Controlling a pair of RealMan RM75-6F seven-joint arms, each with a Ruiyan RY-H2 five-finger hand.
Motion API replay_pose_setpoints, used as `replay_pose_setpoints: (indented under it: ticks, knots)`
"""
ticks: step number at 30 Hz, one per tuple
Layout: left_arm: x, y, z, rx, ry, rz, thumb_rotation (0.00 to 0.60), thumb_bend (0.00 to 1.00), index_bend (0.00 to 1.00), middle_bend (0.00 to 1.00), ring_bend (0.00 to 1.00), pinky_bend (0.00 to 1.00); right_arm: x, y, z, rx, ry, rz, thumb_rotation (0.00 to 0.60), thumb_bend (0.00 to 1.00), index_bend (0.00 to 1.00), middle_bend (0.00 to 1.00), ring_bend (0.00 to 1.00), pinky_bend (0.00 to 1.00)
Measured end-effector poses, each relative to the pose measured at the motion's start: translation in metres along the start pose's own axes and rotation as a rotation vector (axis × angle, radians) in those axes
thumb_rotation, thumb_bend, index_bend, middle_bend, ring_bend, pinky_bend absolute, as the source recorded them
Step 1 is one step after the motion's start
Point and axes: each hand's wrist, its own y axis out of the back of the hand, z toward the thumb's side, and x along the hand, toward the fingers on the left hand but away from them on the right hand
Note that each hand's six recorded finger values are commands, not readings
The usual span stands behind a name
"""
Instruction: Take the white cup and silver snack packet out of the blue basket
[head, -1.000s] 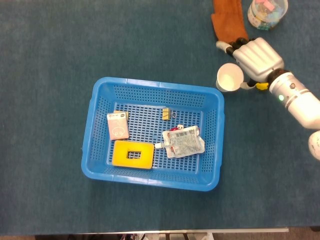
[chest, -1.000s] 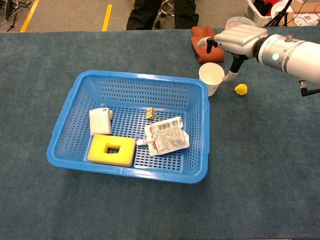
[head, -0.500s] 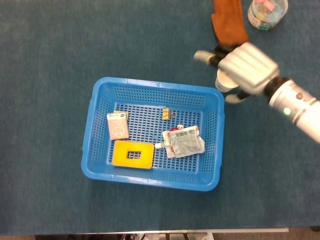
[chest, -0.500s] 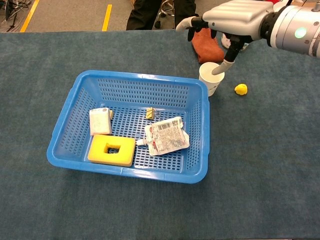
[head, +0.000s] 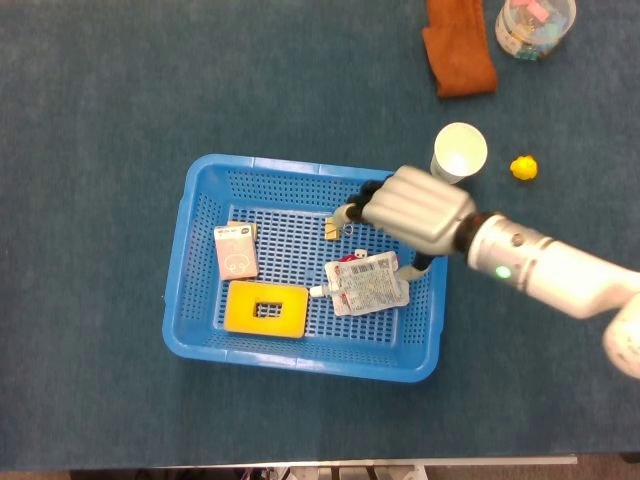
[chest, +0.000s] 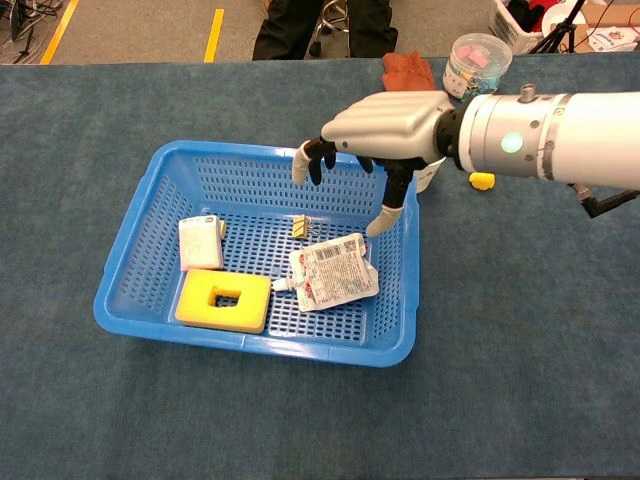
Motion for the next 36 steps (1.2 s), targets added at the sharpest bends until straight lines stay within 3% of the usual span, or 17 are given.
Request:
replay_pose_setpoints:
  ticks: [8,20,26,36]
  knots:
    - [-0.004,0.003,-0.005,0.001,0.018,0.01,0.6,0.26,0.29,0.3,0.21,0.24,-0.024,-0.016,0.01,0.115,0.003,0.056,0.6,0.07,0.33,0.32,0.27,0.46]
    - [-0.003,0.003,-0.008,0.0,0.029,0.013,0.6,0.25,0.29,0.3,0.21,0.24,-0.054,-0.038,0.023,0.271,-0.013,0.149,0.6,0.07,0.34,0.32,0.28,0.46]
    - [0.0,0.004,-0.008,-0.002,0.027,0.018,0.6,0.26,0.29,0.3,0.21,0.24,-0.06,-0.042,0.028,0.297,-0.021,0.164,0.6,0.07,0.37,0.33,0.28,0.46]
    - [0.002,0.006,-0.012,-0.003,0.029,0.024,0.6,0.25,0.29,0.3,0.21,0.24,-0.067,-0.048,0.045,0.306,0.008,0.187,0.6,0.08,0.5,0.39,0.28,0.47]
